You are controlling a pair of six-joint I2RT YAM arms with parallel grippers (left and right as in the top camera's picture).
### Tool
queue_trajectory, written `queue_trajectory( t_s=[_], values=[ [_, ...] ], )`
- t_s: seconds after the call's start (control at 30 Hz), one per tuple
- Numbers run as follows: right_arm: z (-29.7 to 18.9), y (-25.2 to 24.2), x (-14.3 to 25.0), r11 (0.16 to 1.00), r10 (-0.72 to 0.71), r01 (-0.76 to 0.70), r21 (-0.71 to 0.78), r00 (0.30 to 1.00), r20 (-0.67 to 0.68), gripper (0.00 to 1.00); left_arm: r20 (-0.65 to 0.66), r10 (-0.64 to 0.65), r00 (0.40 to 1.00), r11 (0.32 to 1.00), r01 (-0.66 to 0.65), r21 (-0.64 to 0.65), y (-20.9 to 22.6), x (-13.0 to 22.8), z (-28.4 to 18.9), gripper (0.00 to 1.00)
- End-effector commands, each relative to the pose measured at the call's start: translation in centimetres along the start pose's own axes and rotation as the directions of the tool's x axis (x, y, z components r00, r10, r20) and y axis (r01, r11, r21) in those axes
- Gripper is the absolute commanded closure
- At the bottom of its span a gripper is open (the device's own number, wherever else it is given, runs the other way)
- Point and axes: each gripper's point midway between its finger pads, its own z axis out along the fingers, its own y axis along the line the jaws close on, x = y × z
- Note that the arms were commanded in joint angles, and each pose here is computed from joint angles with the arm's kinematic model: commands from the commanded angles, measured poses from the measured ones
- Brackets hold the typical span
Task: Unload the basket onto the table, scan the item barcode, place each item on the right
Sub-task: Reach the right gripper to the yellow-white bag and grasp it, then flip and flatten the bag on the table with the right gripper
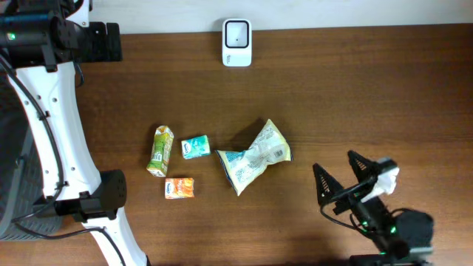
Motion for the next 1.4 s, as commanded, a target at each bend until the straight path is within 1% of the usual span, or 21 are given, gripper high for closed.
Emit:
queue_trajectory(
  t_s=[0.0,0.1,0.2,0.23,0.3,0.33,0.37,0.4,0.5,0.53,0.57,0.6,0.77,0.9,1.07,1.13,1.17,1.2,1.27,1.3,1.37],
  values=[
    [0.4,3.5,0.2,0.978,0.129,-0.164,-0.131,0.962,-0.241,0.02,0.017,-0.017,1.000,1.000,0.017,-0.005,0.2,-0.1,-0.7,0.01],
    [1.2,4.2,1.8,0.942,0.221,-0.304,-0.140,0.879,-0.422,0.01,0.017,-0.016,1.000,1.000,0.017,-0.005,0.2,-0.1,-0.7,0.01],
    [2.7,5.3,3.0,0.873,0.256,-0.433,-0.223,0.797,-0.547,0.01,0.017,-0.016,1.000,1.000,0.016,-0.005,0.2,-0.1,-0.7,0.01],
    [3.5,4.8,3.4,0.862,0.284,-0.465,-0.202,0.773,-0.568,0.01,0.016,-0.016,1.000,1.000,0.016,-0.005,0.2,-0.1,-0.7,0.01],
    [5.4,3.7,4.6,0.793,0.417,-0.600,-0.103,0.659,-0.626,0.01,0.017,-0.016,1.000,1.000,0.017,-0.005,0.2,-0.1,-0.7,0.01],
    [6.0,3.8,4.9,0.780,0.400,-0.611,-0.133,0.651,-0.646,0.00,0.016,-0.016,1.000,1.000,0.016,-0.005,0.2,-0.1,-0.7,0.01],
    [6.9,3.7,6.1,0.771,0.375,-0.619,-0.149,0.631,-0.679,0.17,0.016,-0.016,1.000,1.000,0.016,-0.005,0.2,-0.1,-0.7,0.01],
    [7.5,3.3,7.3,0.763,0.409,-0.640,-0.090,0.587,-0.699,0.17,0.017,-0.016,1.000,1.000,0.017,-0.005,0.2,-0.1,-0.7,0.01],
    [9.2,2.1,12.5,0.739,0.579,-0.632,0.234,0.418,-0.701,0.17,0.017,-0.016,1.000,1.000,0.017,-0.005,0.2,-0.1,-0.7,0.01],
    [9.4,2.1,13.6,0.727,0.616,-0.616,0.303,0.389,-0.685,0.15,0.017,-0.017,1.000,1.000,0.017,-0.005,0.2,-0.1,-0.7,0.01],
    [9.8,2.2,15.0,0.715,0.656,-0.584,0.385,0.370,-0.658,0.05,0.017,-0.016,1.000,1.000,0.017,-0.005,0.2,-0.1,-0.7,0.01],
    [10.0,2.6,16.0,0.700,0.684,-0.567,0.435,0.354,-0.638,0.00,0.016,-0.016,1.000,1.000,0.016,-0.005,0.2,-0.1,-0.7,0.01],
    [12.6,3.1,18.4,0.724,0.686,-0.497,0.478,0.447,-0.574,0.01,0.017,-0.016,1.000,1.000,0.016,-0.005,0.2,-0.1,-0.7,0.01],
    [14.0,2.3,21.3,0.686,0.725,-0.501,0.528,0.408,-0.554,0.01,0.017,-0.016,1.000,1.000,0.016,-0.005,0.2,-0.1,-0.7,0.01],
    [16.7,1.9,22.6,0.696,0.713,-0.535,0.478,0.442,-0.544,0.03,0.017,-0.017,1.000,1.000,0.017,-0.005,0.2,-0.1,-0.7,0.01],
    [16.5,1.7,23.0,0.693,0.717,-0.528,0.491,0.434,-0.545,0.25,0.017,-0.017,1.000,1.000,0.017,-0.005,0.2,-0.1,-0.7,0.01],
    [16.4,1.6,23.0,0.695,0.716,-0.524,0.493,0.433,-0.548,0.42,0.017,-0.016,1.000,1.000,0.016,-0.005,0.2,-0.1,-0.7,0.01],
    [16.3,1.6,23.1,0.694,0.716,-0.521,0.497,0.431,-0.549,0.55,0.016,-0.016,1.000,1.000,0.016,-0.005,0.2,-0.1,-0.7,0.01],
    [16.1,1.9,22.8,0.699,0.710,-0.522,0.489,0.426,-0.560,0.65,0.017,-0.016,1.000,1.000,0.016,-0.005,0.2,-0.1,-0.7,0.01],
    [16.2,2.1,22.4,0.719,0.689,-0.518,0.464,0.442,-0.574,0.69,0.017,-0.016,1.000,1.000,0.016,-0.005,0.2,-0.1,-0.7,0.01],
    [16.3,2.6,21.3,0.751,0.653,-0.501,0.430,0.471,-0.593,0.70,0.017,-0.016,1.000,1.000,0.016,-0.005,0.2,-0.1,-0.7,0.01]
  ],
)
